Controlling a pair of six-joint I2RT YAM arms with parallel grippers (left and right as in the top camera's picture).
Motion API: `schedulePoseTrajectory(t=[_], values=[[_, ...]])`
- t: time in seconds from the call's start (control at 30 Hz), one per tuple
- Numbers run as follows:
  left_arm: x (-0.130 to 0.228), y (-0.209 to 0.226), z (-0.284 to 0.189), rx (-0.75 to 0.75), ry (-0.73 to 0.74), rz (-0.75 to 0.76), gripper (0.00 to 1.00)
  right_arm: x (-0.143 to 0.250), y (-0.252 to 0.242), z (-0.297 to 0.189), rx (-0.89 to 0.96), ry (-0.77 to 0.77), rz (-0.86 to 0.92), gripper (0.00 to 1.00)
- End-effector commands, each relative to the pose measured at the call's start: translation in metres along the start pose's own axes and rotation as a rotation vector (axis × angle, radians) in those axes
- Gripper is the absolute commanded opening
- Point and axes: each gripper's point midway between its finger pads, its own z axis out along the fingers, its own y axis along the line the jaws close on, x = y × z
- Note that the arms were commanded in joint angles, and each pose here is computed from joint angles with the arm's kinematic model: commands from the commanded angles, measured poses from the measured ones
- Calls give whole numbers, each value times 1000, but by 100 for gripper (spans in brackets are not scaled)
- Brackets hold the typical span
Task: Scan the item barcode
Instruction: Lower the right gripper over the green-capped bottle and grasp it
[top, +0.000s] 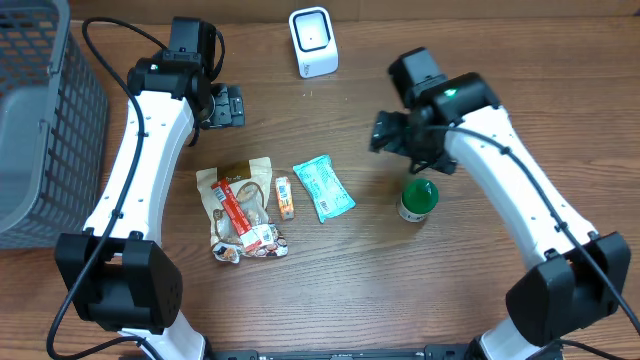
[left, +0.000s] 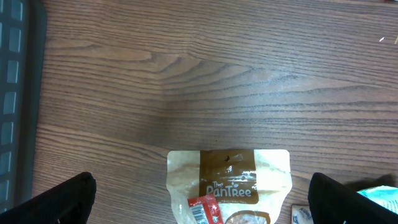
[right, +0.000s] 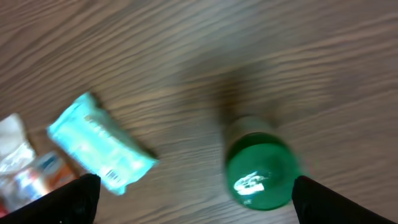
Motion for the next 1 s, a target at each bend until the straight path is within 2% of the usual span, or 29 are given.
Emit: schedulePoseTrajectory(t=[0.0,0.17,0.6,0.77,0.97], values=[[-7,2,-10,-4,-33,-8,100,-10,-24,0,42,-2,97,100],[-7,2,-10,-4,-33,-8,100,-6,-44,5,84,35,204,100],[-7,2,-10,-4,-33,-8,100,30,-59,43,156,133,450,100],[-7,2,-10,-4,-33,-8,100,39,-45,66,76,177,464,100],[-7,2,-10,-4,-33,-8,99,43,-47,77,74,174,462,100]])
